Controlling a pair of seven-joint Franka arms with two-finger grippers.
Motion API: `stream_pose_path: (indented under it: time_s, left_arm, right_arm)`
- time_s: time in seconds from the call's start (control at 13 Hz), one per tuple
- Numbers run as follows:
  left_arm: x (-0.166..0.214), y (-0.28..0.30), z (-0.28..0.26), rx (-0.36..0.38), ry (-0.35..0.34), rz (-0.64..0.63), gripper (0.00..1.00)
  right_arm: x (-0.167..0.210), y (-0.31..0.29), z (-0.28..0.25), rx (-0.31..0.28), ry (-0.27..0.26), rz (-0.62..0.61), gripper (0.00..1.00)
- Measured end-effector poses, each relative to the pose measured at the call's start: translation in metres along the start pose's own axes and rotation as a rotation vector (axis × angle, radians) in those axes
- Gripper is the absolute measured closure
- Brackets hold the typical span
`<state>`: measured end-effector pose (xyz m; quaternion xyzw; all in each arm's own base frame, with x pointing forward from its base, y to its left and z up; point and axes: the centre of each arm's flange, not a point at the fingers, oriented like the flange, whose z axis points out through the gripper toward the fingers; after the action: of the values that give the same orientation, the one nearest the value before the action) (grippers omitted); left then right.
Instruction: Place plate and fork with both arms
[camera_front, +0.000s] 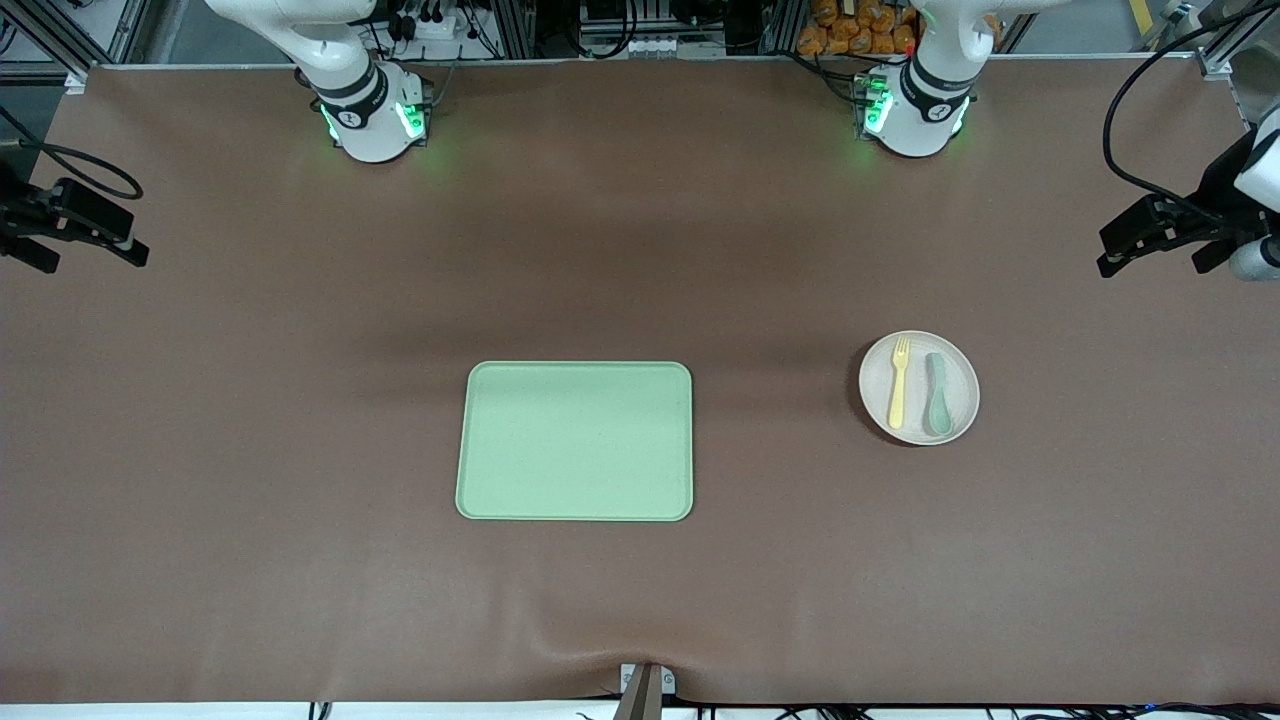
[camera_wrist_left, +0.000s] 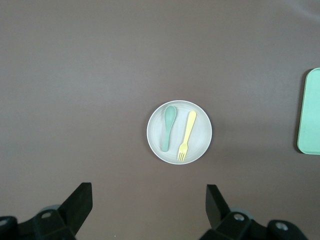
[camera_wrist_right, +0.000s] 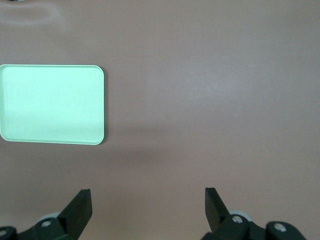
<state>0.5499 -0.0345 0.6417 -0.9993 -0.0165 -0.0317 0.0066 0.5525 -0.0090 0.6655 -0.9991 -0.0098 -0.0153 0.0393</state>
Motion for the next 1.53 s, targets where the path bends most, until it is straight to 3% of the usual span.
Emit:
stream_pose_path:
  time_s: [0.46,0.84,1.53]
  left_arm:
    - [0.001,0.0,0.002,0.0,-0.003,0.0,0.0]
    - [0.004,0.001,0.01,-0.002,-0.019,0.0,0.0]
    - [0.007,-0.025,0.022,-0.076,-0.046,-0.01,0.0]
  right_arm:
    - [0.0,0.005,-0.001,-0.048,0.003,-0.001,0.0]
    - [0.001,-0.001,0.0,-0.049,0.005,-0.012,0.0]
    - [0.001,-0.003,0.0,-0.049,0.006,-0.015,0.0]
